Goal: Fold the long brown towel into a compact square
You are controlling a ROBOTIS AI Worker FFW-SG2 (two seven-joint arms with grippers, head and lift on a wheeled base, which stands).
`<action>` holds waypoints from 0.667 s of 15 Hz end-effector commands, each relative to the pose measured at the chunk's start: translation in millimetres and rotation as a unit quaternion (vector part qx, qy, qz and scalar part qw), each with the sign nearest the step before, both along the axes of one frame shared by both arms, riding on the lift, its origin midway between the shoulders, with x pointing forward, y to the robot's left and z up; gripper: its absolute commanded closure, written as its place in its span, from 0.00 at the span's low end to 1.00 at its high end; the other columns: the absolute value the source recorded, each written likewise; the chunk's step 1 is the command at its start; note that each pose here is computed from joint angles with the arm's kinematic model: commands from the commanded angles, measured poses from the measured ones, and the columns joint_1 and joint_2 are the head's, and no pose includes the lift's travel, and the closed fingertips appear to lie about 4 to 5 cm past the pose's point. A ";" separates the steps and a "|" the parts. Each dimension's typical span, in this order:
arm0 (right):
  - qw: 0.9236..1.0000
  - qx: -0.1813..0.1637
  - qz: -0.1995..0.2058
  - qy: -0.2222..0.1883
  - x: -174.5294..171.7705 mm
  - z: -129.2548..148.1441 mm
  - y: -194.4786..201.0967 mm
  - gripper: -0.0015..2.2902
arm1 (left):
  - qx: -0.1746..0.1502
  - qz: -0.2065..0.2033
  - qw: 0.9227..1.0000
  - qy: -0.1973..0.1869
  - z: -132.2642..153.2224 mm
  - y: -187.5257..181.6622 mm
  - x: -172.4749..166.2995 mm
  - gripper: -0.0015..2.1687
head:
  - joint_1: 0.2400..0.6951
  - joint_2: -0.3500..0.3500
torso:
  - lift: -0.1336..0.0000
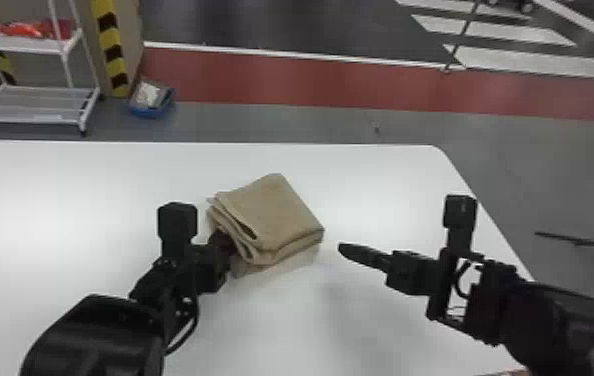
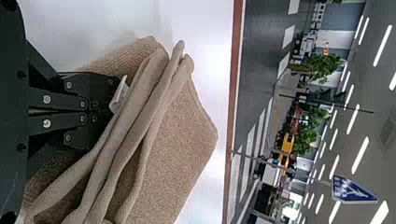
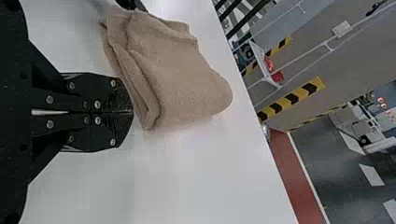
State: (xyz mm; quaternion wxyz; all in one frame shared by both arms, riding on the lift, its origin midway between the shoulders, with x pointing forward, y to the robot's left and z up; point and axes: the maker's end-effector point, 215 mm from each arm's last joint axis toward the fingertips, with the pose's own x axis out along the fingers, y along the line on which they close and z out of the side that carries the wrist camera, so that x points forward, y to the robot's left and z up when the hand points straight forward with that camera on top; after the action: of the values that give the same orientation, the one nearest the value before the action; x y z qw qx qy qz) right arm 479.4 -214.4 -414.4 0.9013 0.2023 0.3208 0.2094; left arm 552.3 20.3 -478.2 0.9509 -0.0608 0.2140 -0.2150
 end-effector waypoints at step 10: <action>1.000 0.012 -0.005 0.022 82.6 -28.5 24.0 0.93 | -0.013 -0.023 1.000 0.003 16.8 -12.4 -10.4 0.99 | 1.00 0.25 | 0.08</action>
State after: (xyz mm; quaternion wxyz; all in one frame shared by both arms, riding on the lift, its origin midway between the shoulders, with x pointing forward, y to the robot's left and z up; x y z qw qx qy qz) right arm 551.5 -190.9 -448.6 0.8922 0.2157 0.3402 0.2045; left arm 545.1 13.2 -469.5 0.9463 -0.0657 0.2162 -0.2312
